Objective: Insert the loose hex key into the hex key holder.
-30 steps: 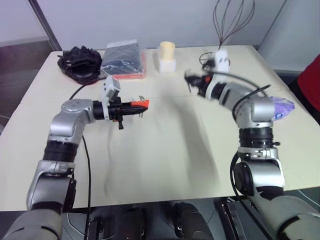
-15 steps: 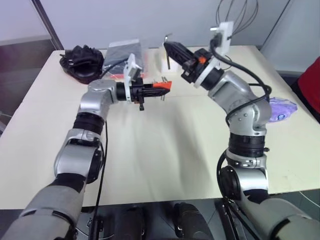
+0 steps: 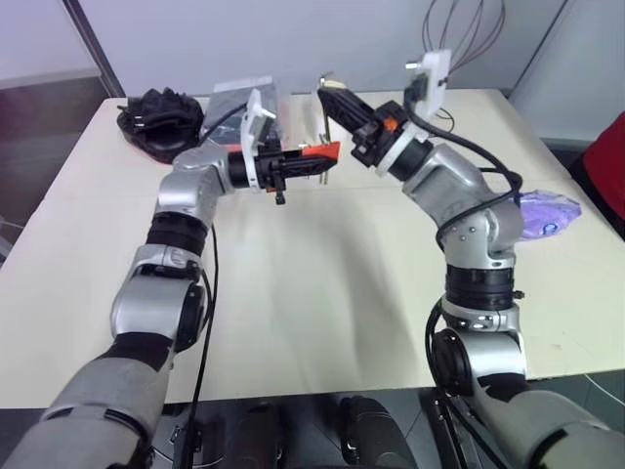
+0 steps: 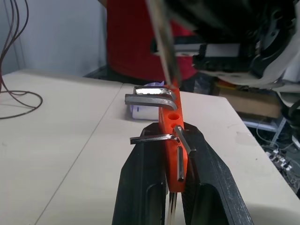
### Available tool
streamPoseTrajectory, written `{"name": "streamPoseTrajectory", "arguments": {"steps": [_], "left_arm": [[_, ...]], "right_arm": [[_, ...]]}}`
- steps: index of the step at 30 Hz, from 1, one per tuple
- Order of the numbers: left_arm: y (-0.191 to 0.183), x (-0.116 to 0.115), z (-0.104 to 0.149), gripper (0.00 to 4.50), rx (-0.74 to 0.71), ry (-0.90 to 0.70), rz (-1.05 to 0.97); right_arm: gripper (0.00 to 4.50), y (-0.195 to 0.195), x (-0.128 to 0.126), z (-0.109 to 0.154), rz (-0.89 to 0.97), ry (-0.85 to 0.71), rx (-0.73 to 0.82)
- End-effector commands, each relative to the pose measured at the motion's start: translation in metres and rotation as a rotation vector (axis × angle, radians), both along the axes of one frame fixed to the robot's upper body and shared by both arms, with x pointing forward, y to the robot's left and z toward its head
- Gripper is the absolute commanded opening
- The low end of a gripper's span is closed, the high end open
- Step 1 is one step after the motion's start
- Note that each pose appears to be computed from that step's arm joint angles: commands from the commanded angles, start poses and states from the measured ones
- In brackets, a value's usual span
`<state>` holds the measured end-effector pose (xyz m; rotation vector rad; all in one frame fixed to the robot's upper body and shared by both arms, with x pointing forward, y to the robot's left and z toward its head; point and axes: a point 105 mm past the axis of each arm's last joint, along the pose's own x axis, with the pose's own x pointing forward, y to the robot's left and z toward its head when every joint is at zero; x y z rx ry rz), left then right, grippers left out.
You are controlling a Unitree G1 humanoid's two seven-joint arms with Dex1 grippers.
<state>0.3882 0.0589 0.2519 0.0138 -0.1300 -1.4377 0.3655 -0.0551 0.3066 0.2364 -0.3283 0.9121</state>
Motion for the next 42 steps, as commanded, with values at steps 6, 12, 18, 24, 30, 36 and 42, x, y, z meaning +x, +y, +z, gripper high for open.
{"name": "streamPoseTrajectory", "arguments": {"steps": [6,12,18,24,30,36,42], "left_arm": [[0.005,-0.004,0.020,0.00,-0.034,-0.059,0.003],[0.007,-0.002,0.020,0.00,-0.040,-0.059,0.019],[0.008,-0.001,0.018,0.00,-0.040,-0.059,0.034],[0.004,0.000,0.020,0.00,-0.054,-0.062,0.037],[0.005,0.005,0.021,0.00,-0.061,-0.066,0.064],[0.003,0.005,0.020,0.00,-0.067,-0.060,0.056],[0.004,-0.001,0.010,0.00,-0.011,-0.063,0.021]], "right_arm": [[0.03,-0.006,0.000,0.008,-0.012,-0.049,0.013],[0.03,-0.006,0.000,0.005,-0.014,-0.045,0.012],[0.03,-0.006,0.000,0.007,-0.014,-0.050,0.015],[0.03,-0.006,-0.001,0.009,-0.011,-0.054,0.020],[0.03,-0.004,-0.003,0.005,-0.005,-0.044,0.020],[0.03,-0.004,-0.003,0.007,-0.005,-0.049,0.028],[0.03,-0.007,0.000,0.012,-0.018,-0.059,0.039]]}}
